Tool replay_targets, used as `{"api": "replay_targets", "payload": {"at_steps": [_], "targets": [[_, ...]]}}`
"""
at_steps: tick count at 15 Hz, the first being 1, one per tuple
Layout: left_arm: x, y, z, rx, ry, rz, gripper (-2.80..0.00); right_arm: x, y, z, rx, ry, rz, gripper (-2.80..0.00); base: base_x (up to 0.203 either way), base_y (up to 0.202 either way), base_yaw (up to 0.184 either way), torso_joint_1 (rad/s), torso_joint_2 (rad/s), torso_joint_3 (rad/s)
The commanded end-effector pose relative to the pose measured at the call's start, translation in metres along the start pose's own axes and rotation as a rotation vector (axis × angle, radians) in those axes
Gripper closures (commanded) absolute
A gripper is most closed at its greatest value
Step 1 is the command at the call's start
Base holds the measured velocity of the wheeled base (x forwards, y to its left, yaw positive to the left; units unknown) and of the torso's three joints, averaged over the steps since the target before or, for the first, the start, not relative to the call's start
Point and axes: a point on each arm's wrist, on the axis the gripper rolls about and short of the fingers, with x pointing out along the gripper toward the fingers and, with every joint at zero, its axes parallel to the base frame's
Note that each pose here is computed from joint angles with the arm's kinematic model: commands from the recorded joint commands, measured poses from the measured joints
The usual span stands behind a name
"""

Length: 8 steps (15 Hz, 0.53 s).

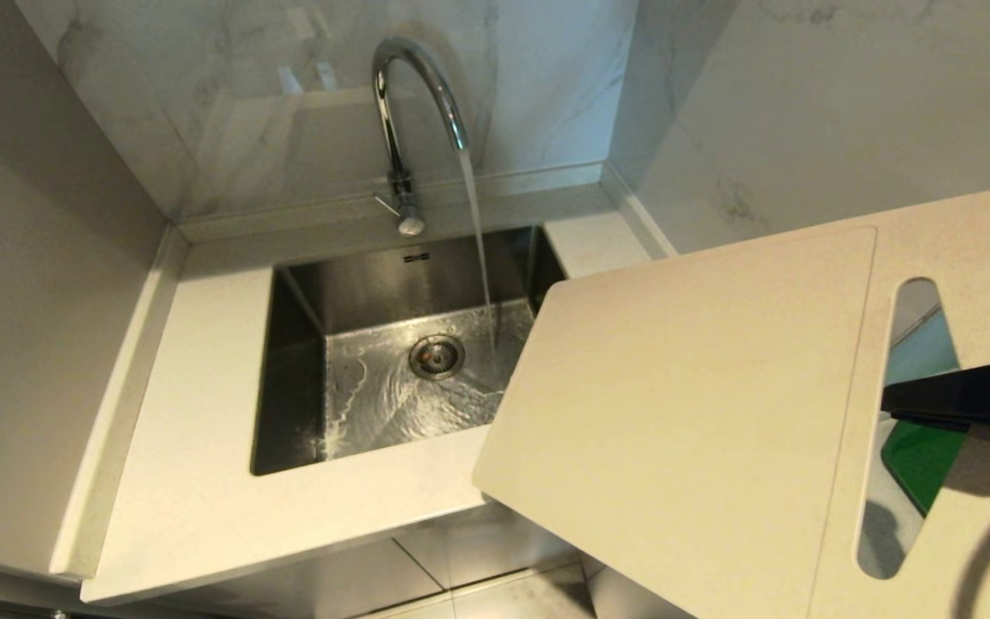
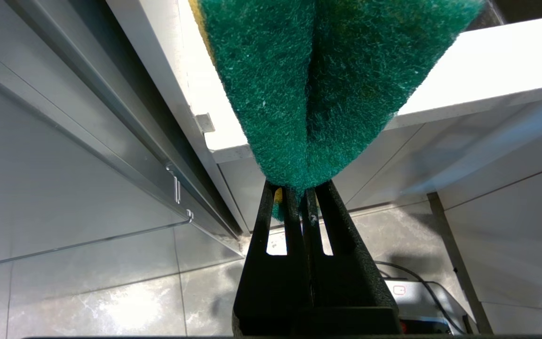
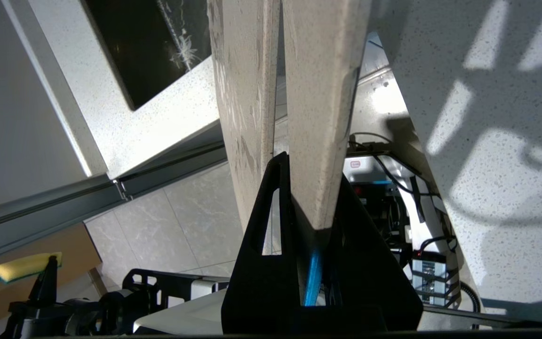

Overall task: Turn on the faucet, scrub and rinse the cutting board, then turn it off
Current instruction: Pick up the cutting board, then scrub the cutting board underwater

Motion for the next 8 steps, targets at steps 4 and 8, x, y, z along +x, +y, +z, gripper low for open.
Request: {"api": "replay_targets", "payload": {"at_steps": [4, 8], "targets": [[0.000, 0.000, 0.000, 0.005, 0.003, 0.000, 0.00, -0.004, -0.006, -0.008, 0.002, 0.005, -0.012, 0.00, 0.000, 0.000, 0.000, 0.000, 0.00, 0.000], [0.000, 0.000, 0.000, 0.012, 0.004, 0.000, 0.00, -0.010, -0.013, -0.016, 0.001, 0.004, -0.011, 0.00, 0.000, 0.000, 0.000, 0.000, 0.00, 0.000]]}}
